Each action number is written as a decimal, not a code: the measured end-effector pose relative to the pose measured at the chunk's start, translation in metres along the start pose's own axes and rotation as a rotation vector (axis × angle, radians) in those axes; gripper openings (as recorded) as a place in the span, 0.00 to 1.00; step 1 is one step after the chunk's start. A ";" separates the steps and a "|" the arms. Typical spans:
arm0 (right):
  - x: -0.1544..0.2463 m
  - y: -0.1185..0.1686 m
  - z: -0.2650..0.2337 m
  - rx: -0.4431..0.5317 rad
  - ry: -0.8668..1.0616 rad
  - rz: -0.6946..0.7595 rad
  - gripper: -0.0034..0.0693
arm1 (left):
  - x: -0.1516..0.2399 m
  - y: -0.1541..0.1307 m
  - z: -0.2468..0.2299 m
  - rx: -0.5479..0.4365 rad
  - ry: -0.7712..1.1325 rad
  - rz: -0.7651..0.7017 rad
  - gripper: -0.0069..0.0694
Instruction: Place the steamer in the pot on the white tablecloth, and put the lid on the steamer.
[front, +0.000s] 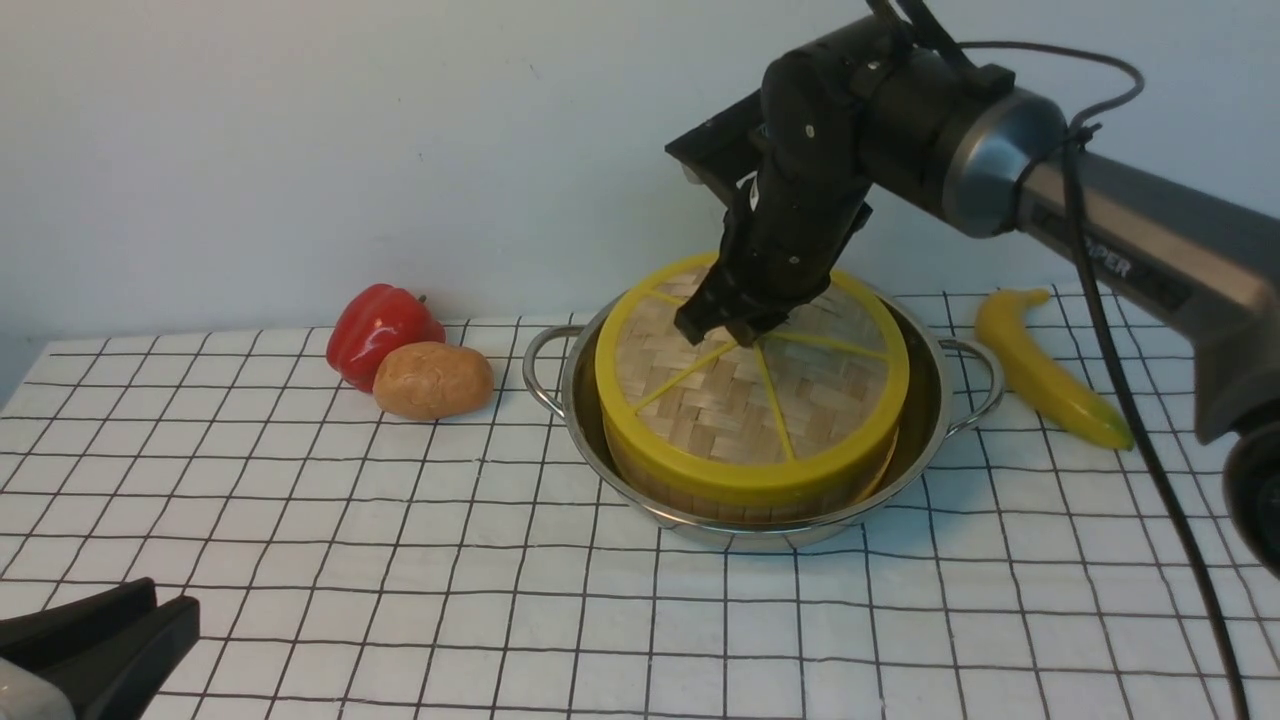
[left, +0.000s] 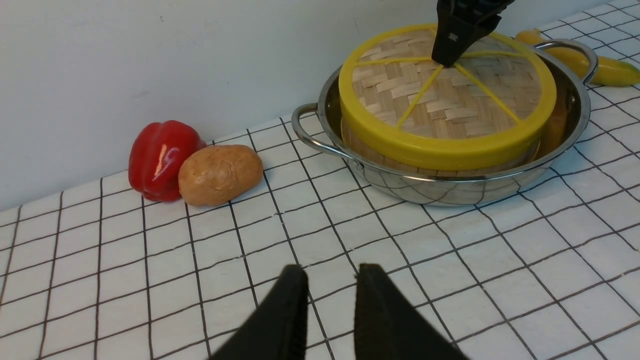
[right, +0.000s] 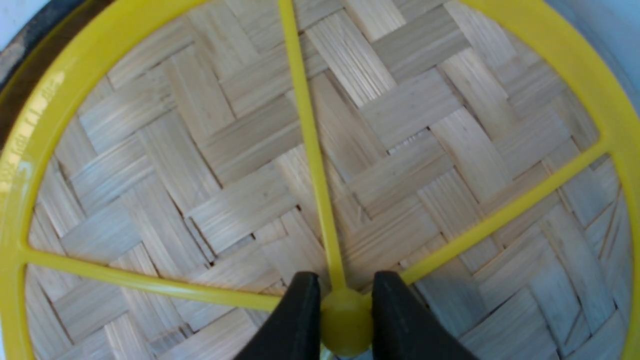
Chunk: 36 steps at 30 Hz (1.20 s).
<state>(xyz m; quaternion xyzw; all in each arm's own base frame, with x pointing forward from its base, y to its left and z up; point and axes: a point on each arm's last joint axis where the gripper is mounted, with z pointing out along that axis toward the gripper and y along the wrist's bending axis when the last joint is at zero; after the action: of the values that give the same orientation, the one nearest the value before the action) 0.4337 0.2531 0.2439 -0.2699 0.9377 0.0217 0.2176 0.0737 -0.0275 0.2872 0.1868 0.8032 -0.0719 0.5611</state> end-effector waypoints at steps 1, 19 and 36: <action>0.000 0.000 0.000 0.000 0.000 0.000 0.26 | 0.000 0.000 0.000 0.000 0.000 0.000 0.27; -0.007 -0.006 -0.108 -0.018 -0.177 0.063 0.83 | 0.000 0.000 0.000 0.000 0.000 0.000 0.27; 0.152 -0.022 -0.431 -0.015 -0.825 0.102 0.16 | 0.000 0.000 0.000 -0.002 0.000 0.004 0.30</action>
<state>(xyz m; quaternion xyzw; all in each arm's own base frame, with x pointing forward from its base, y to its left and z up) 0.1593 0.0906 0.5718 -0.1933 0.7838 0.1456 0.5719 0.0738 -0.0273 0.2872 0.1878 0.8029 -0.0696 0.5614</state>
